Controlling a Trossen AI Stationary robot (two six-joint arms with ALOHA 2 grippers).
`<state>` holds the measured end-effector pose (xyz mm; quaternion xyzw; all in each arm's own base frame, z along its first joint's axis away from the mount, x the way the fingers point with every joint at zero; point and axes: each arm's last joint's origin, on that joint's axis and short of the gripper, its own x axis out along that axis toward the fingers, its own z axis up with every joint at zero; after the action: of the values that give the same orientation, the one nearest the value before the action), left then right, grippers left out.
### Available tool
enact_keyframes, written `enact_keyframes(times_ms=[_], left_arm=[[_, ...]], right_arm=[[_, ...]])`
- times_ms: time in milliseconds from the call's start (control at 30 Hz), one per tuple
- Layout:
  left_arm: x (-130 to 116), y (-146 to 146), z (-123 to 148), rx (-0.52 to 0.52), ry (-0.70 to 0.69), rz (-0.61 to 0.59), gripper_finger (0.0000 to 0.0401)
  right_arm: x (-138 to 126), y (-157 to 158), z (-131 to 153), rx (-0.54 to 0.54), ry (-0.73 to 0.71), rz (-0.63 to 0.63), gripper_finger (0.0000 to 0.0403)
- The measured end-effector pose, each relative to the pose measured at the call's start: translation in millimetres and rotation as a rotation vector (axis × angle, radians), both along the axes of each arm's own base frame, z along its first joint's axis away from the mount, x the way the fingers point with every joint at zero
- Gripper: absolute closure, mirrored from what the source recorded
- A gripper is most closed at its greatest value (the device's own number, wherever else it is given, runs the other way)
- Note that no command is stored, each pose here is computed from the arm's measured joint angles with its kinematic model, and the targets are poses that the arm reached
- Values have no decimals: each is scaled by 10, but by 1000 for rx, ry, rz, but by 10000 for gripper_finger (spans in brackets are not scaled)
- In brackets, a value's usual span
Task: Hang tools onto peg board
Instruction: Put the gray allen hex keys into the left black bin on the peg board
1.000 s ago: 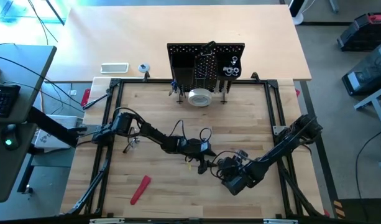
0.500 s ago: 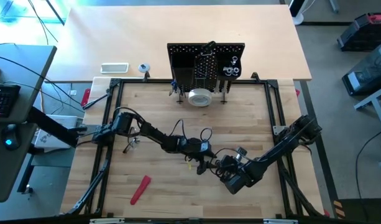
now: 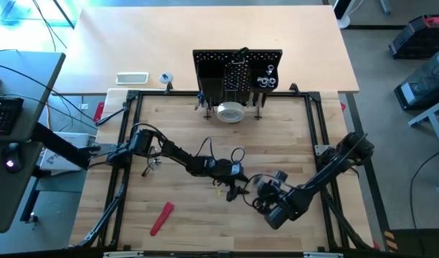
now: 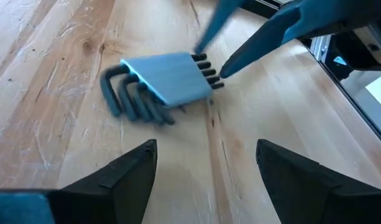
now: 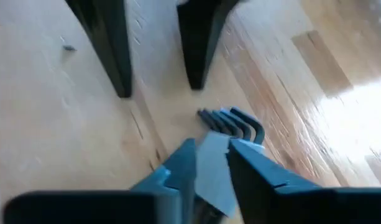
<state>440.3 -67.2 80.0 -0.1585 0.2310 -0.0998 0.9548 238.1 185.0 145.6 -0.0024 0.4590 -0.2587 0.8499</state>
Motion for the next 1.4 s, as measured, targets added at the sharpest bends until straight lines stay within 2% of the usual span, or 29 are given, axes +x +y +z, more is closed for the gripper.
enact_keyframes(times_ms=[233, 400, 600, 733, 867, 967, 1167, 1400], left_arm=[[2, 4, 1, 19, -6, 7, 134], [3, 7, 3, 28, -10, 14, 134], [5, 19, 0, 63, -14, 43, 134], [5, 21, -1, 79, -17, 47, 134], [7, 32, 0, 114, -23, 70, 134], [9, 52, -1, 129, -23, 95, 134], [15, 155, -53, 135, 1, 123, 134], [36, 173, -141, 98, -19, 99, 134]], right_arm=[[-97, -1, -2, 8, 26, -70, 206], [-122, -16, -12, 35, 4, -138, 173], [-169, -63, -242, 158, -90, -220, 171], [-226, -117, -335, 173, -113, -254, 171], [-256, -173, -414, 201, -111, -261, 171], [-285, -204, -507, 223, -142, -222, 175], [-334, -248, -575, 206, -195, -219, 221], [-324, -259, -588, 182, -205, -204, 275]])
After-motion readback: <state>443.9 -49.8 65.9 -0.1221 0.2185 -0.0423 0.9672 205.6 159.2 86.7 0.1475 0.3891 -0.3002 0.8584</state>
